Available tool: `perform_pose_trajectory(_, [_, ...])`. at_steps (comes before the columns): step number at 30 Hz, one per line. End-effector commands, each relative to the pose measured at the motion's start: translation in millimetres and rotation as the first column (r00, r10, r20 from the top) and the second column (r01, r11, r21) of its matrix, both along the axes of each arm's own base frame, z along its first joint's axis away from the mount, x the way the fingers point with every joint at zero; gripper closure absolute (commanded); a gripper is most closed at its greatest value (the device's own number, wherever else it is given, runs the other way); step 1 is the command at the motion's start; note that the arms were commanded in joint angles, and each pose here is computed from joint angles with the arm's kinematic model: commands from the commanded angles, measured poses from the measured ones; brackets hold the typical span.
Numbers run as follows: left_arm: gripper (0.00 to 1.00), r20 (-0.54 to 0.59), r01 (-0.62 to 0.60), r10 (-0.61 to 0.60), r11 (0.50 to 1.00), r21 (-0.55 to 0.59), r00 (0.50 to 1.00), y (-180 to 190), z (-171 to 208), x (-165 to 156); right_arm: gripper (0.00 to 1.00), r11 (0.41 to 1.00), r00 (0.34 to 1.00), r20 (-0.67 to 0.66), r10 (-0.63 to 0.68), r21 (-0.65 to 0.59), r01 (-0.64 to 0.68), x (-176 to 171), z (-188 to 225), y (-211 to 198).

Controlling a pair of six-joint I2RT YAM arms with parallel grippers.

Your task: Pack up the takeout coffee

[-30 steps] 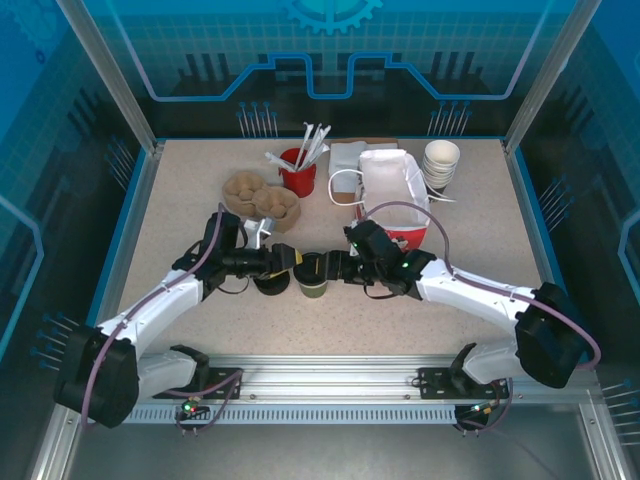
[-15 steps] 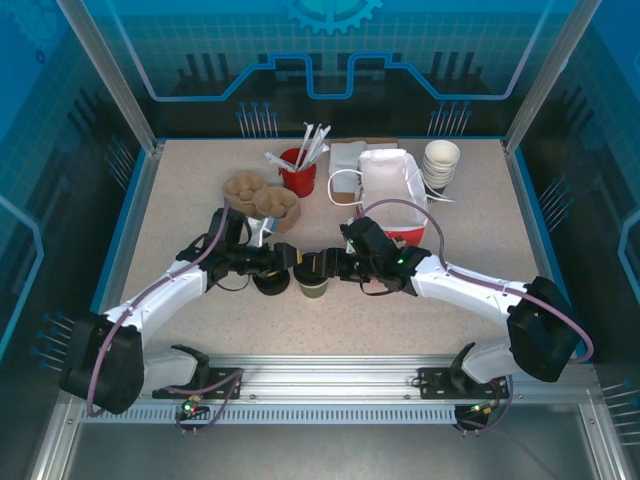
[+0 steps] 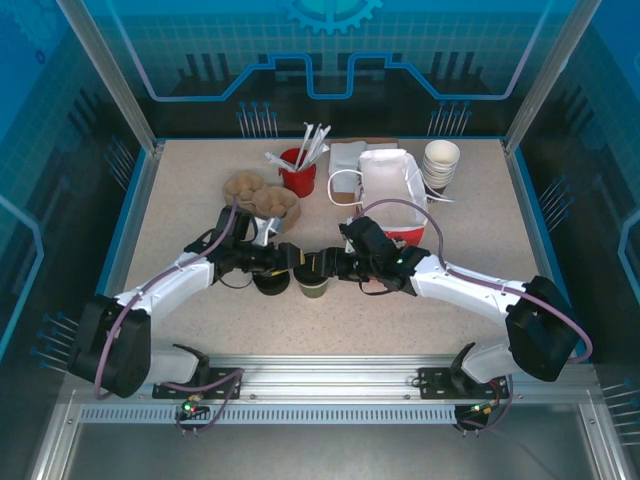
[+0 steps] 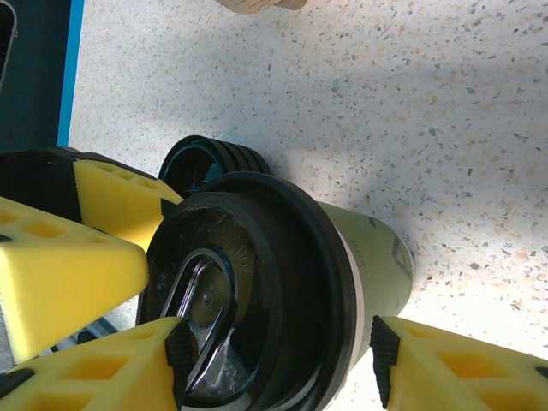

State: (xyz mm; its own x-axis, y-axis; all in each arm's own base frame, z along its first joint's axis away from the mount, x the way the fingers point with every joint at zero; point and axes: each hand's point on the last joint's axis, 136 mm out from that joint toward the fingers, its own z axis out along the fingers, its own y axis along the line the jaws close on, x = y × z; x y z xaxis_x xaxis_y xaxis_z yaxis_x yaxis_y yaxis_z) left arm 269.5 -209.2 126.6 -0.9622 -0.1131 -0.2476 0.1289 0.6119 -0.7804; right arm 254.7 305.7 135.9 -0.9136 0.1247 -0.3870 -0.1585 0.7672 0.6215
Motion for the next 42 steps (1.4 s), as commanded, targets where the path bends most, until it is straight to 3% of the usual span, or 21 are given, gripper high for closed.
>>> perform_pose_trajectory(1, [0.42,0.013,0.037,-0.038,0.999,0.015,0.999,-6.2,0.7,1.3,0.4,1.0,1.0,-0.003,-0.006,-0.015,0.006,2.3,-5.6,-3.8])
perform_pose_trajectory(42, [0.49,-0.039,0.053,-0.05,0.996,0.072,0.998,-5.5,-29.6,-15.2,0.46,0.993,0.999,-0.038,-0.026,-0.117,0.022,-8.6,-34.0,-25.1])
